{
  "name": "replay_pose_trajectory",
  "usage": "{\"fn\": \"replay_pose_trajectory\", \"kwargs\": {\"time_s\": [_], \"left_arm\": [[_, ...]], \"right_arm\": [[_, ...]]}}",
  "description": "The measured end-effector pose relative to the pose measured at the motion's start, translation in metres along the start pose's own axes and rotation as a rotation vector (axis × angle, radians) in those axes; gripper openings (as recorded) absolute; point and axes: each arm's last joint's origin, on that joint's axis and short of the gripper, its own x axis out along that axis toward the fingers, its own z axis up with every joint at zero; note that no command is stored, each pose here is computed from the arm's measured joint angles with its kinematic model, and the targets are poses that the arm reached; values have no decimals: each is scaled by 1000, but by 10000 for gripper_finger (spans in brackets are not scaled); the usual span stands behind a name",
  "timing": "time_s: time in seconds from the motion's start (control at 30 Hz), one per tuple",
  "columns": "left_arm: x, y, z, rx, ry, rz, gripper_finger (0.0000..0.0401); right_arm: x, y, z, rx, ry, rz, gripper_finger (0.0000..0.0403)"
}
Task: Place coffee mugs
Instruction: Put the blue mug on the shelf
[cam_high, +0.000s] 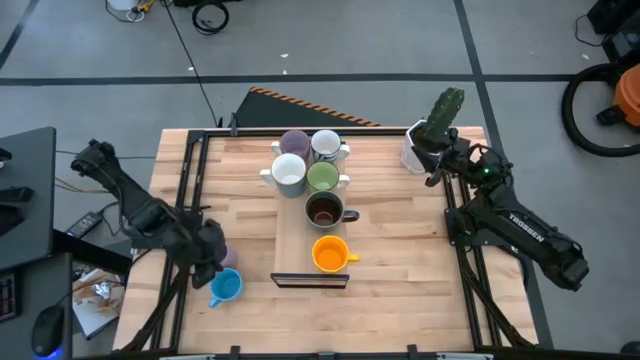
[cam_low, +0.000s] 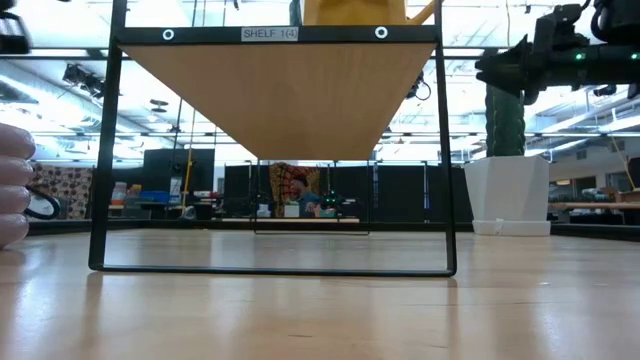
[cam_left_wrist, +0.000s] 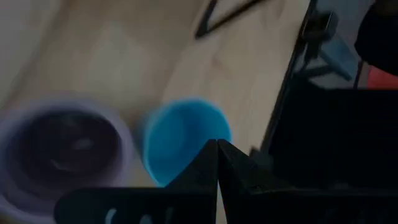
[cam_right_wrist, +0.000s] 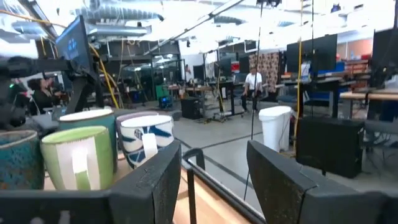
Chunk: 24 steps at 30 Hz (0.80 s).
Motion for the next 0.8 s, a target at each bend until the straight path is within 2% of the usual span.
{"fn": "replay_pose_trajectory", "kwargs": {"time_s": [0.17,0.33,0.47,0.63,0.8], "left_arm": [[9,-7,-11,-117,90,18,25],[20,-12,-19,-344,194,67,31],[32,-21,-30,-485,328,111,44],[48,-32,-41,-558,356,132,75],[66,-35,-43,-582,327,190,129]], "right_arm": [[0,1,3,31,-31,6,189],[0,1,3,117,-27,7,189],[0,1,6,91,-58,14,189],[0,1,6,51,-65,-3,189],[0,-1,7,45,-76,-55,189]]}}
